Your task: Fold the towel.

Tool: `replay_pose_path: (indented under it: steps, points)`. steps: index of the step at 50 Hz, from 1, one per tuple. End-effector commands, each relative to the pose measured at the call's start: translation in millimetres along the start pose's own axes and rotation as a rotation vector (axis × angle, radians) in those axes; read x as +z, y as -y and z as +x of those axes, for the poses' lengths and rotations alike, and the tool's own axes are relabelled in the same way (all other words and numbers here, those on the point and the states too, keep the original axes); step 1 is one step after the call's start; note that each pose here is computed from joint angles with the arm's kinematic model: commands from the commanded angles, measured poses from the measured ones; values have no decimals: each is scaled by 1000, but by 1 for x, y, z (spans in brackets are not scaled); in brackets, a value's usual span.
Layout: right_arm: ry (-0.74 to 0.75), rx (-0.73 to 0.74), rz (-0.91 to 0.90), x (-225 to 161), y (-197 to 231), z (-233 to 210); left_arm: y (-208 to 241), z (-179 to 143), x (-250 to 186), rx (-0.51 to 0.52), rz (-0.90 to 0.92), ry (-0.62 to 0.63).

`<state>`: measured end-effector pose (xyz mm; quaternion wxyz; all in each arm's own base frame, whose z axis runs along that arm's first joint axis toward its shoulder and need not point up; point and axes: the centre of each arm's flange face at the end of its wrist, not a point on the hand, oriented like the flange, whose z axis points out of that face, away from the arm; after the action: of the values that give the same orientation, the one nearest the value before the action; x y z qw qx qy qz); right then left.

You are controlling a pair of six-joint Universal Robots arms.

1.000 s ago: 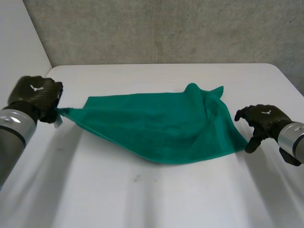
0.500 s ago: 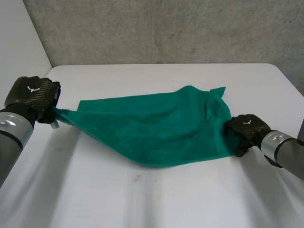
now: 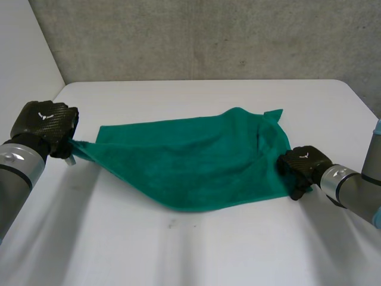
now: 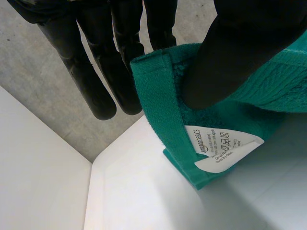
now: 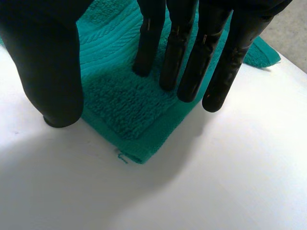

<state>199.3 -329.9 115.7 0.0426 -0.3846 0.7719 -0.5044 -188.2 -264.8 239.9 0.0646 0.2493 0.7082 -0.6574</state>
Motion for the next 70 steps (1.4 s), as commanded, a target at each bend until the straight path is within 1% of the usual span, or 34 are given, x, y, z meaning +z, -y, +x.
replay_pose_path:
  steps: [1, 7, 16, 33, 45, 63, 67, 70]
  points:
    - [-11, -2, 18, 4, 5, 4, 0, 0, 0, 0, -1, 0]
    - [-8, -12, 34, 7, 11, 3, -1, 0, 0, 0, -2, -2]
    - [-1, -15, 32, 15, 8, 0, -2, 2, -2, -2, -7, -6]
    - [-98, -35, 37, 25, 21, 12, -3, 1, -1, -2, -9, -4]
    - [-60, -13, -18, 20, 14, 6, -5, 2, -2, -3, -15, -6]
    - [-82, -10, -8, 25, 12, 10, -6, 4, -3, -2, -19, -13]
    - [-129, 13, 11, 14, 27, 20, -6, 5, -4, -2, -21, -16]
    - [-154, 25, 33, -7, 46, 26, -4, 4, -6, -2, -21, -14]
